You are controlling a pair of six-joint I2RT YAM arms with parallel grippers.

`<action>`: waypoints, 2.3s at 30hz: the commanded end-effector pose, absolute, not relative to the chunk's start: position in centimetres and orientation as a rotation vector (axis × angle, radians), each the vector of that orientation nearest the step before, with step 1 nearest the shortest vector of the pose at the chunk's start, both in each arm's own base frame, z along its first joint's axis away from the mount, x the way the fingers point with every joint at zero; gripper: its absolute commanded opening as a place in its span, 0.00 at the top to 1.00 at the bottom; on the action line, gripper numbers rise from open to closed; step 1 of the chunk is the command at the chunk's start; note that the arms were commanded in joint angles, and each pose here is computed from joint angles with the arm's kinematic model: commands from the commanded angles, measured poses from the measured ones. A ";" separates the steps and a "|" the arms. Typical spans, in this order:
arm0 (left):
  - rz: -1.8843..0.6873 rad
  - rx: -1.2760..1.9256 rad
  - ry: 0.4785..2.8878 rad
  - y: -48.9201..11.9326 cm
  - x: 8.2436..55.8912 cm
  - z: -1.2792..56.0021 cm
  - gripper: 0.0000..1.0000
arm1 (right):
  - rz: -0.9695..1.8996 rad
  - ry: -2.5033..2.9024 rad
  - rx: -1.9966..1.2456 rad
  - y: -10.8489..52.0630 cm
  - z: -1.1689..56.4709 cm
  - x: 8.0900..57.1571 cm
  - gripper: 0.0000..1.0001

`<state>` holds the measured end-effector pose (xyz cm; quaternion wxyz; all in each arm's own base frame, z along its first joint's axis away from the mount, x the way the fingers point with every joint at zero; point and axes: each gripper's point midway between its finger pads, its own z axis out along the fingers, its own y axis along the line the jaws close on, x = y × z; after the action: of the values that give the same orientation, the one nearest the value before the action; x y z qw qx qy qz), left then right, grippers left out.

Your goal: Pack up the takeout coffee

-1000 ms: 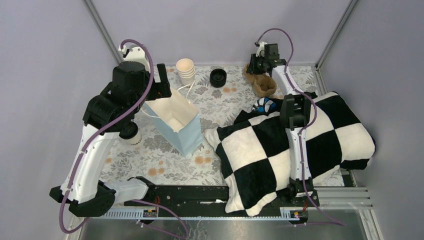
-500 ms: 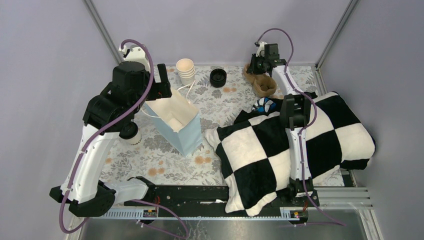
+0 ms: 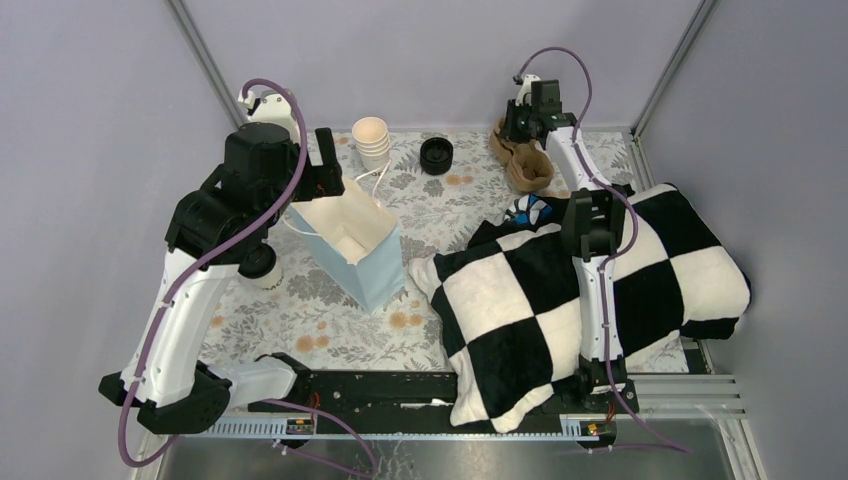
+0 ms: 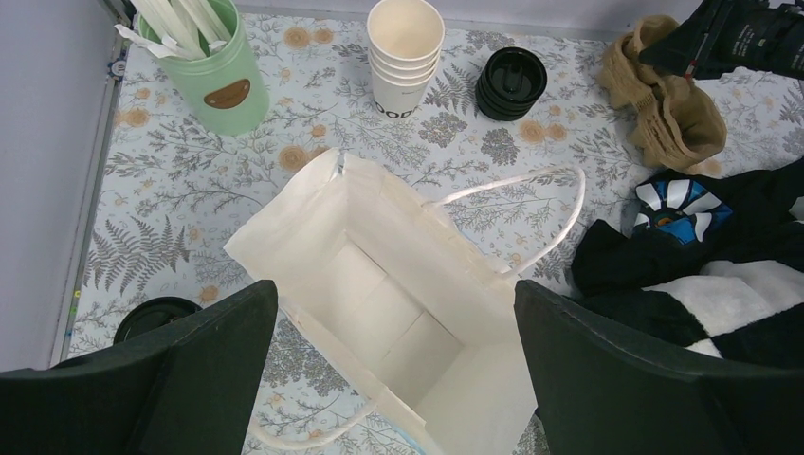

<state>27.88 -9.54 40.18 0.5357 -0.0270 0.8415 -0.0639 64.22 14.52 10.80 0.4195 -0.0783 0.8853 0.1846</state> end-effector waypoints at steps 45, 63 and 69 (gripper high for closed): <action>-1.285 0.046 2.011 -29.1 29.6 44.8 0.16 | 0.768 1.825 -0.699 27.0 38.3 28.7 0.93; -1.130 -0.014 2.130 -31.5 30.2 41.1 0.57 | 0.791 1.820 -0.799 27.5 37.4 26.4 0.93; -1.069 0.010 2.155 -31.9 30.6 40.5 0.70 | 0.797 1.810 -0.803 27.7 37.7 26.3 0.92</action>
<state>30.20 -31.64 38.65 0.3289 -0.0061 0.8476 -0.4164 27.51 27.37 35.72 0.4643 -0.3126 0.7683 0.3105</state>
